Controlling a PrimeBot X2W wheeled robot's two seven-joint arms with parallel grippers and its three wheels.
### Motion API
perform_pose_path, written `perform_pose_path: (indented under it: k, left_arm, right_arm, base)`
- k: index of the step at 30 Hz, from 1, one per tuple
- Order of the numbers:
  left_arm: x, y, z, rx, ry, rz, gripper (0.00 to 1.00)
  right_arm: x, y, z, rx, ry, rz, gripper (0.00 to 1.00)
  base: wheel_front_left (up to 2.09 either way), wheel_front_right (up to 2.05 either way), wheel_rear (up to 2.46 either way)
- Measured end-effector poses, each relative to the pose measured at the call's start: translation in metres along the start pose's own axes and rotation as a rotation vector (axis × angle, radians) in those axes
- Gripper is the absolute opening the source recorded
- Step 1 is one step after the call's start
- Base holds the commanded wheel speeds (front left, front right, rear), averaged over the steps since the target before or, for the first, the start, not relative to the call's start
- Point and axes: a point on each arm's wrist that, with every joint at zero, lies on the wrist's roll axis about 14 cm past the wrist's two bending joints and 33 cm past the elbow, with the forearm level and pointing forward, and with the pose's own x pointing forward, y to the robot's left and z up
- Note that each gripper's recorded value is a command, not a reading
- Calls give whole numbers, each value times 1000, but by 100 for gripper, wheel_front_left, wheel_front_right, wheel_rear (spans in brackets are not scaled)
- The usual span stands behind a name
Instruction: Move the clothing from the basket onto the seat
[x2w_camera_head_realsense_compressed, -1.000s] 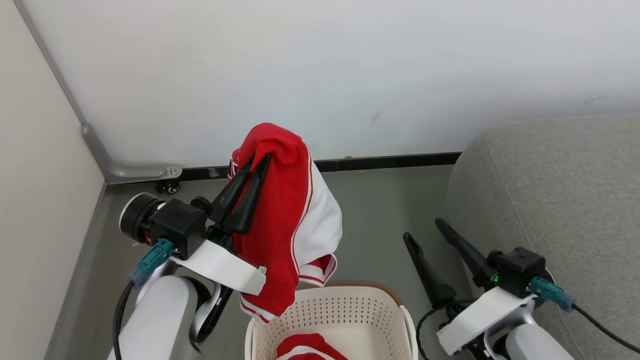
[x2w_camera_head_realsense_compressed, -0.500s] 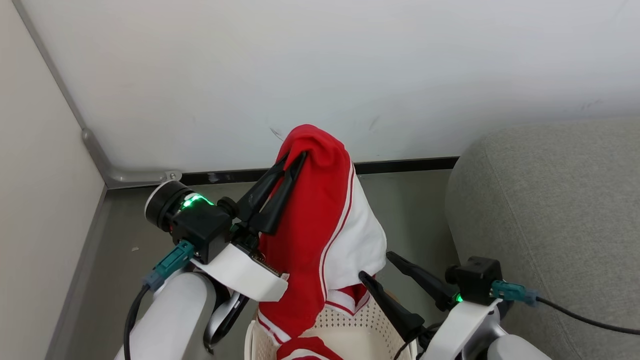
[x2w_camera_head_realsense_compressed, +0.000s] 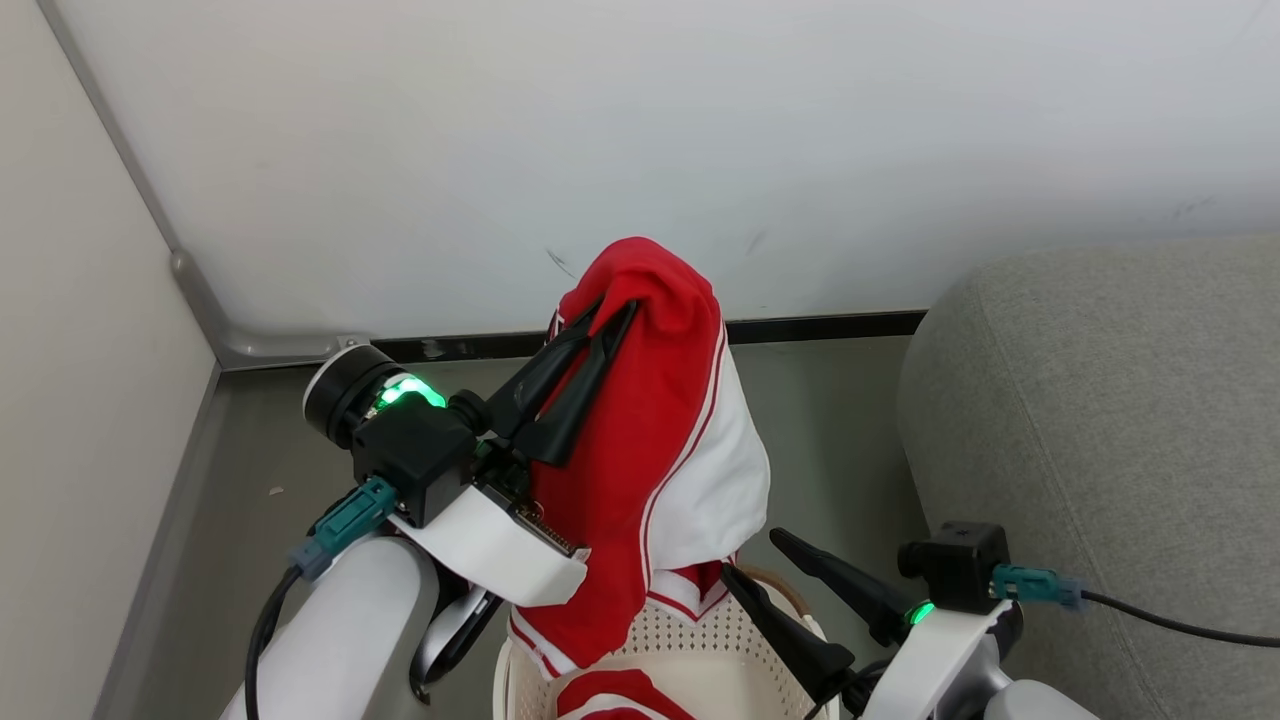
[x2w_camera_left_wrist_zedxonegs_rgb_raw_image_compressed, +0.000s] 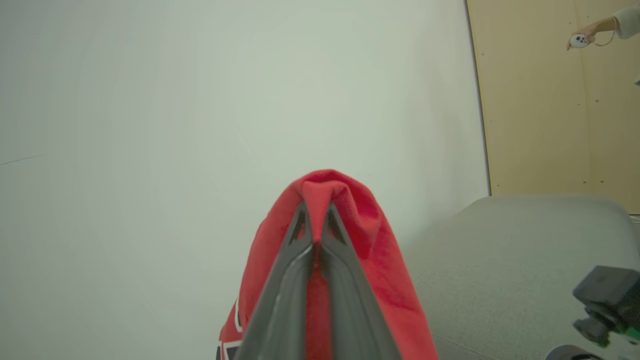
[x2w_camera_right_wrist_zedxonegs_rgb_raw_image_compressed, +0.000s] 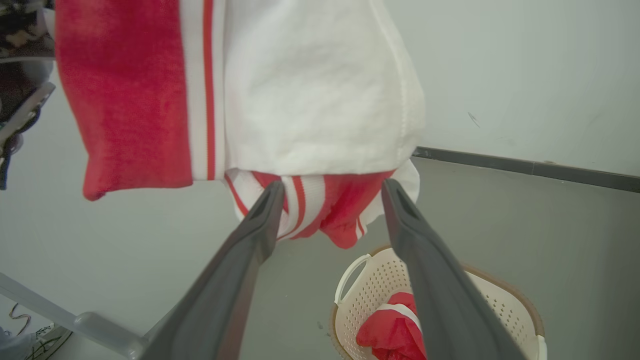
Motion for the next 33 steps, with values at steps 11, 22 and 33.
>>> perform_pose_path:
  k: [11, 22, 33]
  left_arm:
    - [-1, -5, 0, -8, 4, -19, 0]
    - [-3, -13, 1, -47, 3, -36, 0]
    - [-4, -7, 1, -66, 10, -28, 0]
  right_arm:
    - [8, 13, -6, 34, 47, 58, 100]
    - [23, 4, 9, -44, 39, 56, 100]
    - [36, 5, 9, -143, 33, 77, 0]
  base:
    - [0, 0, 0]
    - [0, 0, 0]
    - [0, 0, 0]
